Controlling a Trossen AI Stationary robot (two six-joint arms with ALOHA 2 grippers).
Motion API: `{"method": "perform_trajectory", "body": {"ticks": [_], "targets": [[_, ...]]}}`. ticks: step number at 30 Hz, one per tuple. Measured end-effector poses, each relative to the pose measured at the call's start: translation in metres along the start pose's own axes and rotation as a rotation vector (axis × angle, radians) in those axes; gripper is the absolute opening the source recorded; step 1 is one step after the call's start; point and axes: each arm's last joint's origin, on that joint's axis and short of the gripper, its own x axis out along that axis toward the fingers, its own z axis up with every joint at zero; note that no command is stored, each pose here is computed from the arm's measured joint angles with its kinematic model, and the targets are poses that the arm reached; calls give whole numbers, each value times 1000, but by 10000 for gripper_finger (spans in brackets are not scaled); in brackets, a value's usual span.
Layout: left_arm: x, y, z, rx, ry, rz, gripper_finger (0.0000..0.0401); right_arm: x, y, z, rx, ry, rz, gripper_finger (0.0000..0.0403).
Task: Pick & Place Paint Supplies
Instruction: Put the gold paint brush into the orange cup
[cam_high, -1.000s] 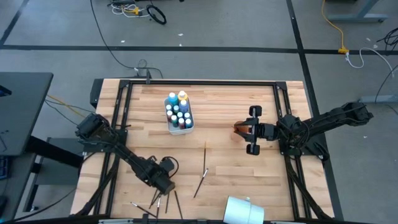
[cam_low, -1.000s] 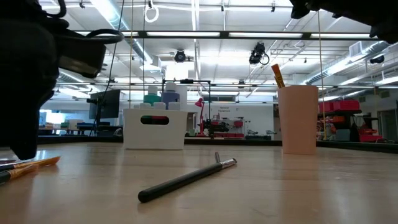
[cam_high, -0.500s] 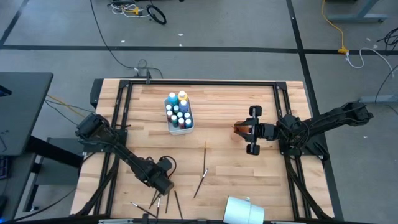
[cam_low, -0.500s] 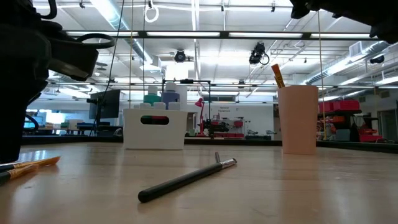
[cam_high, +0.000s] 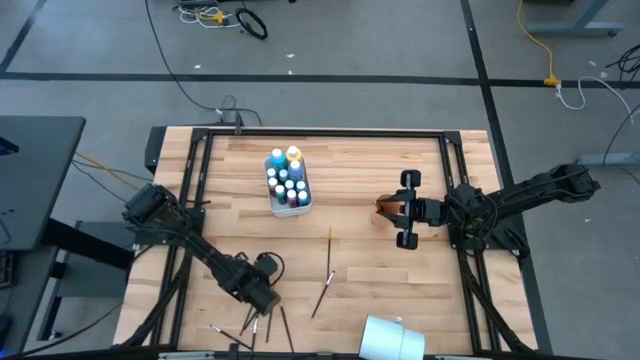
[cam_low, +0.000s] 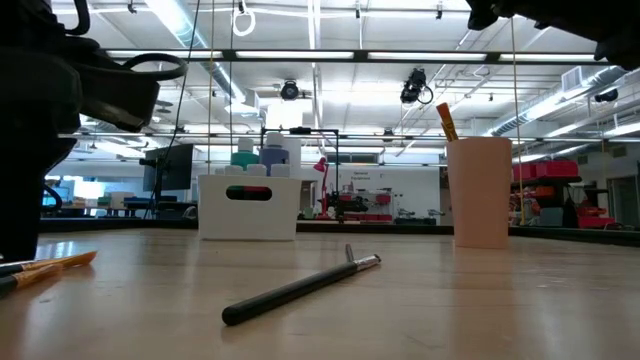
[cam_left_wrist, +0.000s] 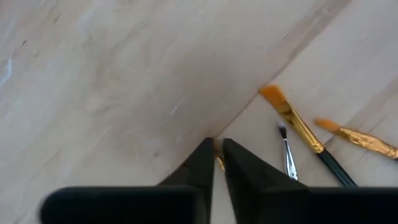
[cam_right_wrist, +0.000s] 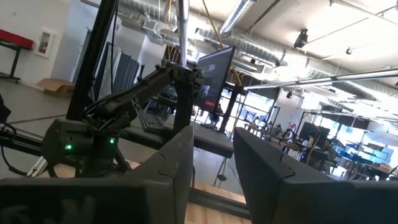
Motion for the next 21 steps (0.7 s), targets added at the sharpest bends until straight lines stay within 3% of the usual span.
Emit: {"method": "perform_trajectory", "body": {"ticks": [2,11,17,21], "targets": [[0,0,0,-1,-13,5,10,0,0,0,0,1,0,119],[-5,2,6,53,-144,47,4,0,0,0,0,0,0,119],[-40,3,18,74,-330,-16,3,0,0,0,0,0,-1,119],[-73,10,28,68,-524,-69,2,0,0,1,53,-6,-4,119]]}}
